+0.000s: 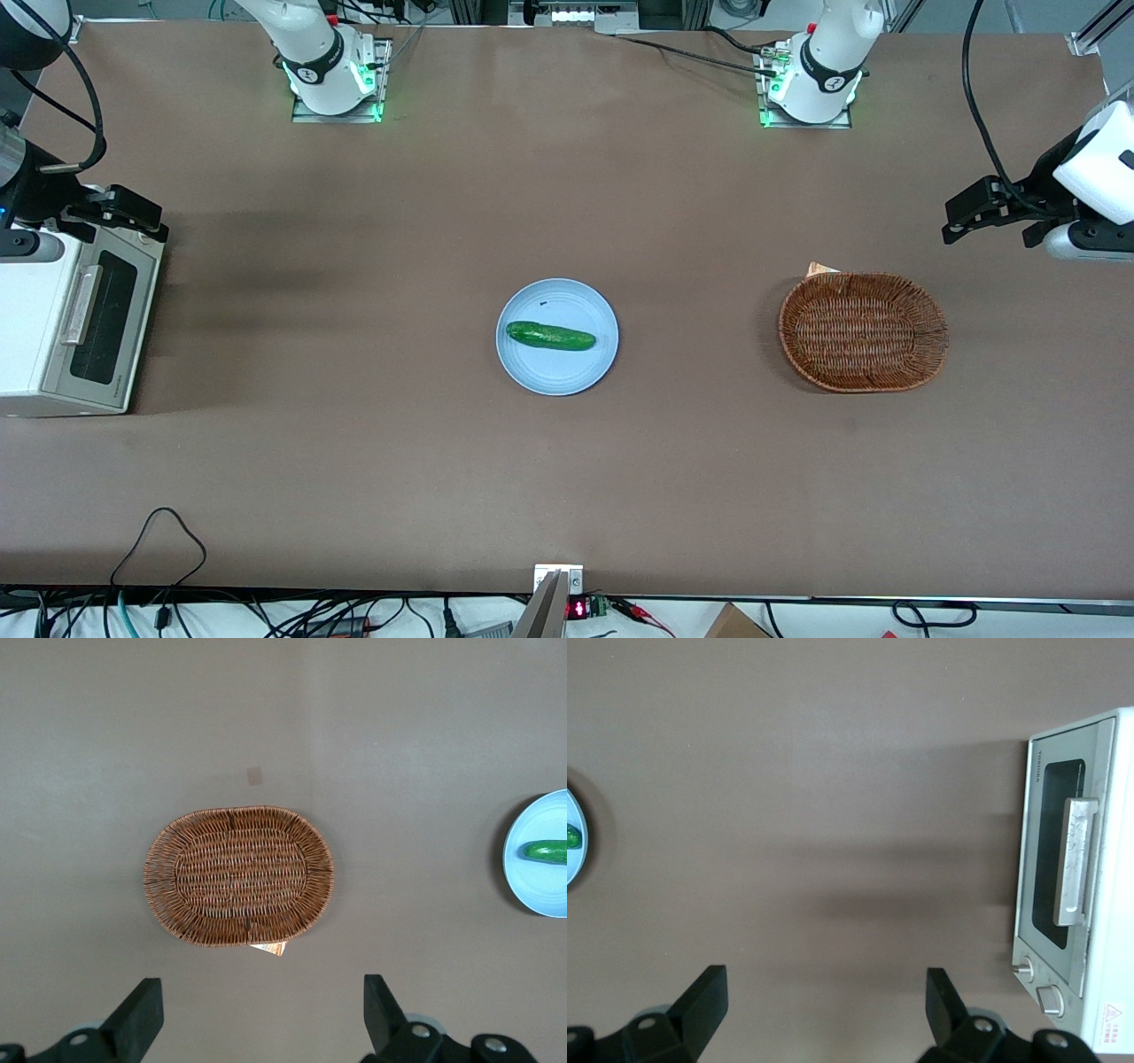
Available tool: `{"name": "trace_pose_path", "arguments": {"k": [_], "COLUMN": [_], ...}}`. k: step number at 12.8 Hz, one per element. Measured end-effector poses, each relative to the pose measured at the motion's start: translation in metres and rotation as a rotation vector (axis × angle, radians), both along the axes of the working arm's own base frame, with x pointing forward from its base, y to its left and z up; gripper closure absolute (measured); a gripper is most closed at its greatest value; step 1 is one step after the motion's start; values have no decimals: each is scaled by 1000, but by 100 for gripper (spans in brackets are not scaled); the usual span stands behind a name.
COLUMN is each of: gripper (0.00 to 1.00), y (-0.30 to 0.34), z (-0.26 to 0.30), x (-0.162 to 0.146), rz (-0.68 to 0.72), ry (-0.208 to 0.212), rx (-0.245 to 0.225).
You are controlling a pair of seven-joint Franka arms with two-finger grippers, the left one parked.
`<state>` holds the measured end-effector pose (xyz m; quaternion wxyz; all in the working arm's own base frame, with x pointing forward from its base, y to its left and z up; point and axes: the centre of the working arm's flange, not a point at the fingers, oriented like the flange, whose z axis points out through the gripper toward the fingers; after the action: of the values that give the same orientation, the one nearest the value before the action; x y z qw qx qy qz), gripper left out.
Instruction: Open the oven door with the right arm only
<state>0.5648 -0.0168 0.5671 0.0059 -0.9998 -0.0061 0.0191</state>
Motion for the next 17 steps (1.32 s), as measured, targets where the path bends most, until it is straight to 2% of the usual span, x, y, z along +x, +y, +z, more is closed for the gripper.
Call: {"name": "trace_pose_path", "arguments": {"k": [2, 3, 6, 10, 15, 17], "gripper": [4, 13, 53, 98, 99, 99], "y": [0, 0, 0, 0, 0, -2], "z": [-1, -1, -9, -11, -12, -15], "x": [0, 0, -2, -6, -7, -9], "rz": [0, 0, 0, 1, 0, 1], "ry": [2, 6, 50, 82, 88, 113], "rx": [0, 0, 2, 3, 2, -12]}}
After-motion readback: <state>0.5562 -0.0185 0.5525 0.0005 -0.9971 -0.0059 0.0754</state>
